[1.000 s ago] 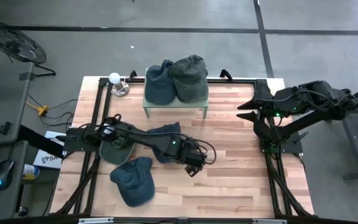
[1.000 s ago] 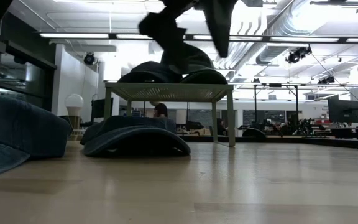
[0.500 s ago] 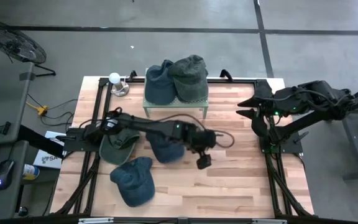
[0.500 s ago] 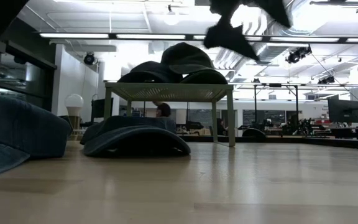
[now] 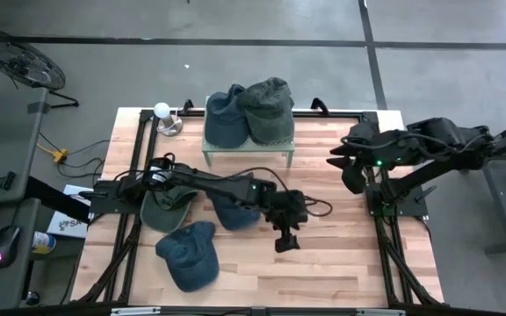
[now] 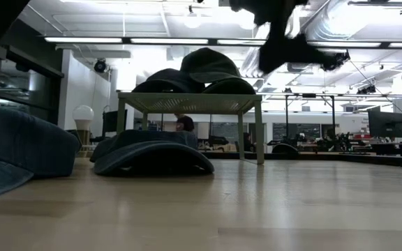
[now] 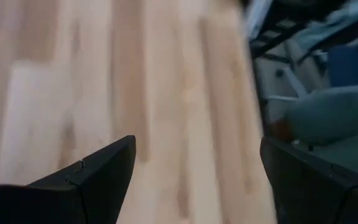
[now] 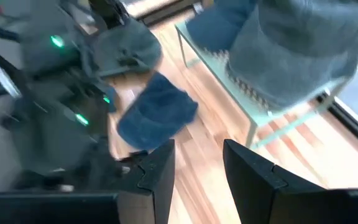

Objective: Pick & Place hat
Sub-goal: Stack the top blue cap on the blue cap on the shelf

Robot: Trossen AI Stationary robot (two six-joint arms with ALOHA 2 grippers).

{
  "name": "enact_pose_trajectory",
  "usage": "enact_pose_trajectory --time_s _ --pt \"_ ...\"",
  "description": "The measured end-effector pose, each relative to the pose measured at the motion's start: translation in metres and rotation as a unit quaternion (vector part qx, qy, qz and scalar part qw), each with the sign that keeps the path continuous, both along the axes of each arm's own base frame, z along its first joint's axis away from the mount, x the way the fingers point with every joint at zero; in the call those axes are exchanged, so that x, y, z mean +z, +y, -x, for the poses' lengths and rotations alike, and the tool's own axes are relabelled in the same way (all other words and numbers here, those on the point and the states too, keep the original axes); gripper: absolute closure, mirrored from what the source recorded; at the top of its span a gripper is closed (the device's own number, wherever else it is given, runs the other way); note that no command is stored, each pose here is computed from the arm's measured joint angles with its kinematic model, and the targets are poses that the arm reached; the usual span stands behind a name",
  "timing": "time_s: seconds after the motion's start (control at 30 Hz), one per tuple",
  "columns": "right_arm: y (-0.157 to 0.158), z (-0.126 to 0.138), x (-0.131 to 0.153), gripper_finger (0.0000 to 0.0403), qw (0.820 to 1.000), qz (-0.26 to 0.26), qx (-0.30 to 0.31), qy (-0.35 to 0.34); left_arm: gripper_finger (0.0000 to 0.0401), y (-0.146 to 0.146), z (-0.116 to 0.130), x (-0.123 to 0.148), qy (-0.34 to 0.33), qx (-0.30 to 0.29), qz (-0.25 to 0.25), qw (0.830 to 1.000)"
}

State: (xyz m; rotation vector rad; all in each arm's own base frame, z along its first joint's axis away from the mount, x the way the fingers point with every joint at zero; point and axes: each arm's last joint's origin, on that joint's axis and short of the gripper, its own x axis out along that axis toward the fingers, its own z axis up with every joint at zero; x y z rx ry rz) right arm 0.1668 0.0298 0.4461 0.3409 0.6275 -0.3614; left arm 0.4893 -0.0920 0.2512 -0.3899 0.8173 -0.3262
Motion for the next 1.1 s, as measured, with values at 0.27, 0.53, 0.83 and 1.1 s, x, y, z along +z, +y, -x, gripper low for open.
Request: enact_pose_trajectory --time_s 0.27,0.53,0.83,1.1 --pt "0.008 0.001 -0.013 0.0274 0.997 -0.009 -0.009 0.071 0.0062 0.002 -0.011 -0.010 -0.110 -0.005 0.080 0.991" --pt "0.017 0.015 -0.020 0.0274 0.991 0.016 0.030 0.132 0.0062 0.025 -0.021 -0.006 -0.192 0.176 0.134 0.956" --pt "0.023 0.035 -0.019 0.0274 0.984 0.042 0.084 0.152 0.0062 0.027 0.021 -0.003 -0.030 0.518 0.066 0.853" --pt "0.018 0.054 -0.011 0.0274 0.983 0.057 0.122 0.122 0.0062 0.015 0.098 0.012 0.156 0.688 0.059 0.706"
